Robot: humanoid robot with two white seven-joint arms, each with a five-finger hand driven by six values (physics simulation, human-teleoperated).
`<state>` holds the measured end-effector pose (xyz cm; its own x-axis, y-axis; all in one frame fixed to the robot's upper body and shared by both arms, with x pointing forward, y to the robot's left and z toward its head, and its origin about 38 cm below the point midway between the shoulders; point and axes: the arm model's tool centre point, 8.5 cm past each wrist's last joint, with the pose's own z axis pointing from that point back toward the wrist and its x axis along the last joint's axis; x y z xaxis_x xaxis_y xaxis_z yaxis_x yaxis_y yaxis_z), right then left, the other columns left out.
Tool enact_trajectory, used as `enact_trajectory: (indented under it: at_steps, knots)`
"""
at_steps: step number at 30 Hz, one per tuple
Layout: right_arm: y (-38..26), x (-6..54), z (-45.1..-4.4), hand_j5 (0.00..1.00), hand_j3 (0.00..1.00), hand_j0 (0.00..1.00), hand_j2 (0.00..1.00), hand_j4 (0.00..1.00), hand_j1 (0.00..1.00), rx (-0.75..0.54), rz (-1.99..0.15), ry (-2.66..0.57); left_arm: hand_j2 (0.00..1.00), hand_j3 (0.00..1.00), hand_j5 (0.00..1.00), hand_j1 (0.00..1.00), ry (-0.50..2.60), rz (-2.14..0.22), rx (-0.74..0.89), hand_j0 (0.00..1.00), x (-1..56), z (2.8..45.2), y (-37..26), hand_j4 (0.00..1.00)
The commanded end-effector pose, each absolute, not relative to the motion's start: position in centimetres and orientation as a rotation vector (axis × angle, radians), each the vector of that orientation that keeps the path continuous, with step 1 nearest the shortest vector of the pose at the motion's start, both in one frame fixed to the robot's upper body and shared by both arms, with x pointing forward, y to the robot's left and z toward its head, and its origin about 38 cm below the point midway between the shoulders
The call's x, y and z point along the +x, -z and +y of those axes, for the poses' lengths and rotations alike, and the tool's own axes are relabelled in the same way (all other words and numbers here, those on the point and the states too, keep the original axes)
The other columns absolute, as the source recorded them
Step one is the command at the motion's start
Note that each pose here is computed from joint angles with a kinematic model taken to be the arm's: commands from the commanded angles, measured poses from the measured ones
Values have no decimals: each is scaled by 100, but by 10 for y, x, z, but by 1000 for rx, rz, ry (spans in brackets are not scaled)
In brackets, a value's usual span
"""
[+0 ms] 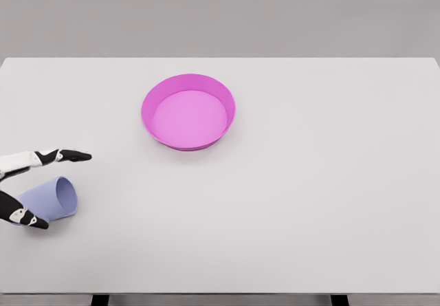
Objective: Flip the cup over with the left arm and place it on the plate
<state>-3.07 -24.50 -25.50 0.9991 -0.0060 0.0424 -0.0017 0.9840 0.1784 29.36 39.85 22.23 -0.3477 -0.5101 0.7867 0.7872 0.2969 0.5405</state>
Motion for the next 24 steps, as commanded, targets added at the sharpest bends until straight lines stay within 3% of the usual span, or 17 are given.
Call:
enact_trajectory:
  at_steps: [1, 24]
  knots:
    - [255, -31, -245, 100, 100, 100, 100, 100, 100, 180, -43, 2, 100, 100, 100, 100, 1341, -1391, -256, 100, 296, 401, -226, 100]
    - [255, -31, -245, 100, 100, 100, 100, 100, 100, 180, -43, 2, 100, 100, 100, 100, 1304, -1349, -252, 100, 288, 408, -211, 100]
